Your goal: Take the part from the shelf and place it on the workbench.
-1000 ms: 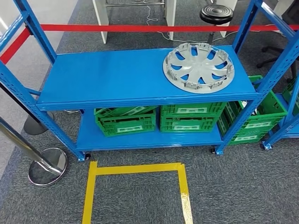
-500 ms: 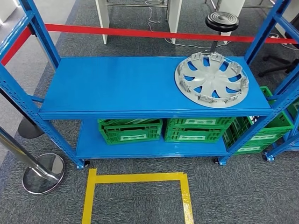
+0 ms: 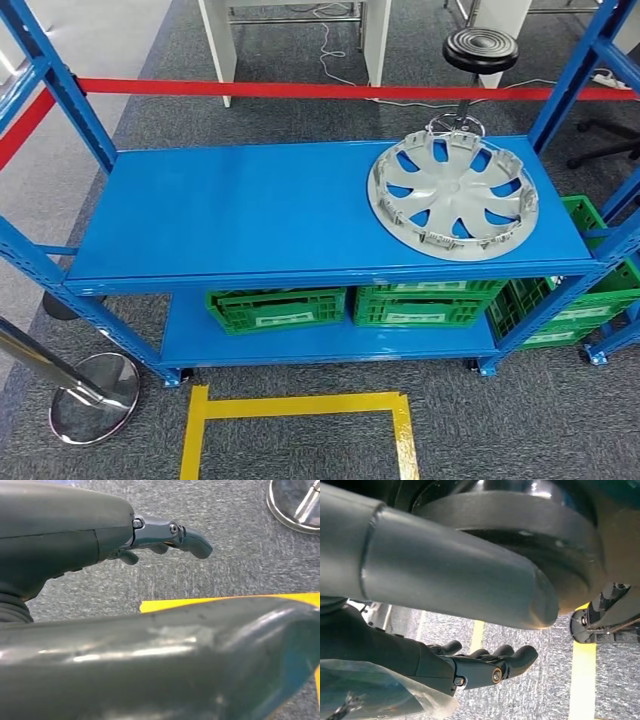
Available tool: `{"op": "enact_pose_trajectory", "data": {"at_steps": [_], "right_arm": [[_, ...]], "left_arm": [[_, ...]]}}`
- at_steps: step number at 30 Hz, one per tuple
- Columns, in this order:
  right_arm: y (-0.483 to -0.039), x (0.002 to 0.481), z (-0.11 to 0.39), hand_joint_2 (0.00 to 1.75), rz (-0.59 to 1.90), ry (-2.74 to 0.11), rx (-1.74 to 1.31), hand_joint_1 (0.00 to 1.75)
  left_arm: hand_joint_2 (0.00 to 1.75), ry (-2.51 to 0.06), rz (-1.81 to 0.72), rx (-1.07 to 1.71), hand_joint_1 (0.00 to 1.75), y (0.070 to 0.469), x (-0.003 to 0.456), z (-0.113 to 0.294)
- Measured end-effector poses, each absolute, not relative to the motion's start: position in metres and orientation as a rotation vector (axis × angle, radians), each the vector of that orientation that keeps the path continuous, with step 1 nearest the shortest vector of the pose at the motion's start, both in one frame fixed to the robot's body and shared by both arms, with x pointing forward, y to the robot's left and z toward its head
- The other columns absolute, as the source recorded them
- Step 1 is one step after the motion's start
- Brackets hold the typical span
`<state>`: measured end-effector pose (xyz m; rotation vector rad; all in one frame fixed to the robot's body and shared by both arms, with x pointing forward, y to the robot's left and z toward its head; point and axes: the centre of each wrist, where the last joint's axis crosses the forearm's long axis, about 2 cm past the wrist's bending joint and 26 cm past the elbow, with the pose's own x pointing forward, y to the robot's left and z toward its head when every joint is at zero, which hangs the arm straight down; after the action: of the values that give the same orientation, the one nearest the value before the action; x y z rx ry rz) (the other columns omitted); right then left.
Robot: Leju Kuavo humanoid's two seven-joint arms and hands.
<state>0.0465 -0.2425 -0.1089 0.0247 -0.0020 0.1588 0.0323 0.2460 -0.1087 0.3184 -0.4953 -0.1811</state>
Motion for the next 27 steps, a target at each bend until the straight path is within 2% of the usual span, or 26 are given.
{"op": "enact_pose_trajectory", "data": {"at_steps": [1,4,5,15,17,19,21,27], "right_arm": [[-0.242,0.046,-0.109,0.44,0.158,-0.001,0.023,0.0],[-0.242,0.046,-0.109,1.75,0.154,0.001,0.018,0.0],[-0.242,0.047,-0.109,1.75,0.153,0.0,0.016,0.0],[-0.25,0.048,-0.109,1.75,0.112,-0.024,-0.019,0.0],[-0.253,0.046,-0.11,1.75,0.1,-0.034,-0.021,0.0],[-0.255,0.044,-0.11,0.87,0.09,-0.043,-0.024,0.0],[-0.258,0.041,-0.11,0.0,0.081,-0.052,-0.026,0.0],[-0.265,0.034,-0.111,0.0,0.059,-0.079,-0.03,0.0]], "left_arm": [[0.0,-0.486,-0.173,0.332,0.0,0.246,0.032,-0.109],[1.31,-0.461,-0.129,0.357,0.0,0.246,0.032,-0.108],[1.75,-0.455,-0.117,0.356,0.0,0.245,0.032,-0.108],[1.75,-0.388,-0.033,0.301,0.0,0.245,0.029,-0.109],[0.87,-0.378,-0.021,0.291,0.0,0.248,0.028,-0.11],[0.0,-0.368,-0.012,0.283,0.0,0.251,0.026,-0.11],[0.0,-0.359,-0.005,0.274,0.0,0.254,0.024,-0.111],[0.0,-0.336,0.01,0.25,0.0,0.265,0.02,-0.112]]}}
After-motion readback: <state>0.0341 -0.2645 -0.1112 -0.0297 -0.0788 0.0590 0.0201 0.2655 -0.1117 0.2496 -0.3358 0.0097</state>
